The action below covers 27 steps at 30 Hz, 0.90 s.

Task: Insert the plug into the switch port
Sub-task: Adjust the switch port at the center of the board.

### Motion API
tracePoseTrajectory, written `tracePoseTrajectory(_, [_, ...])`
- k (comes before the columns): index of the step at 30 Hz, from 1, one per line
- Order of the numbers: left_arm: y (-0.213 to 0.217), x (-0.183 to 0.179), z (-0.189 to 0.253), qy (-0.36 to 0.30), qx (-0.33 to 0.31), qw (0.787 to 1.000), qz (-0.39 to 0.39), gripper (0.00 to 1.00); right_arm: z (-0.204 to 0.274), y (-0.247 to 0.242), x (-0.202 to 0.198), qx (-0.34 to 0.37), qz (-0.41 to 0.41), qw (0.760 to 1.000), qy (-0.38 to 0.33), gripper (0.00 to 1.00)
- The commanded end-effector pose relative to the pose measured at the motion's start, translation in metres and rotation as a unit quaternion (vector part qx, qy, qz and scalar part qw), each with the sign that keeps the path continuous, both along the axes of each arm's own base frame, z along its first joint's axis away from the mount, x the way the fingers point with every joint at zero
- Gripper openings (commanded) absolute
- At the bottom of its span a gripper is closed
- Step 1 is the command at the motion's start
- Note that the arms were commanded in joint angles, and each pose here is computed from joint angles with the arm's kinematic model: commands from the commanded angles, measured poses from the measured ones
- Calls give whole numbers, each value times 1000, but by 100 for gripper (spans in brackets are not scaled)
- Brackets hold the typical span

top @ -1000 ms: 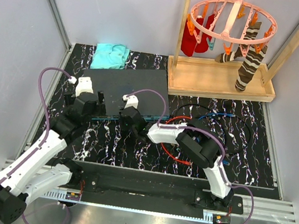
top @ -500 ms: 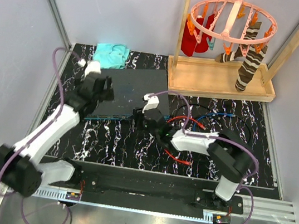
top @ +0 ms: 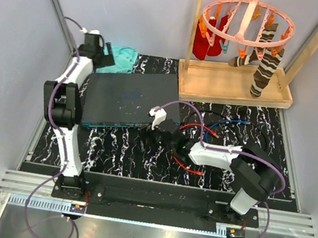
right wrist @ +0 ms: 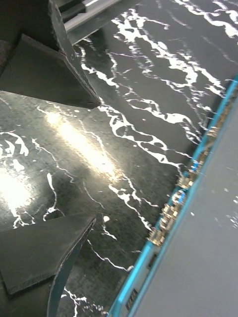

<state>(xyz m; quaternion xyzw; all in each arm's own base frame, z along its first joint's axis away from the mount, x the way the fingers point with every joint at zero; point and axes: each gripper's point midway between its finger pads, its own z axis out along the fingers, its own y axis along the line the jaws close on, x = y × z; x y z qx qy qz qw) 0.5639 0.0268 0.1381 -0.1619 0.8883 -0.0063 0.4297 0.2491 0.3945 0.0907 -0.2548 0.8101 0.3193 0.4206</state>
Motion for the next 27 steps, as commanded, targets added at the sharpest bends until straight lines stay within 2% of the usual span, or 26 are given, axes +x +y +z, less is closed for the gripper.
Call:
tracePoseTrajectory(1, [20,45,17,-47,-41,997,-40,99,19,8,-8,8,39,999,-11,95])
tracePoseTrajectory(2, [21,49,-5,-30,-54,997,-45,99,17,8,-9,4,43,999,-9,95])
tracePoseTrajectory(4, [32,56,-15,-22,-69,997,-37,99,11,6,-12,-7,48,999,0,95])
tracePoseTrajectory(5, [29,56,-39,1,-87,995,-49,99,11,4,-12,-9,47,999,3,95])
tracePoseTrajectory(6, [30,60,-38,0,-97,994,-48,99,9,3,-13,-13,45,999,5,96])
tracePoseTrajectory(12, [7,34,-79,55,-181,979,-81,99,5,-8,-12,-29,33,999,1,96])
tracePoseTrajectory(19, [-15,-10,-103,113,-229,962,-95,96,9,-3,-10,-26,38,999,-2,95])
tracePoseTrajectory(23, [-27,-43,-111,144,-251,952,-97,89,9,-5,-10,-26,35,999,-4,95])
tracePoseTrajectory(25, [-27,-52,-114,151,-243,954,-90,72,9,-7,-11,-27,34,999,-5,95])
tracePoseTrajectory(27, [-28,-64,-117,163,-242,953,-78,62,8,-9,-12,-28,33,999,-5,95])
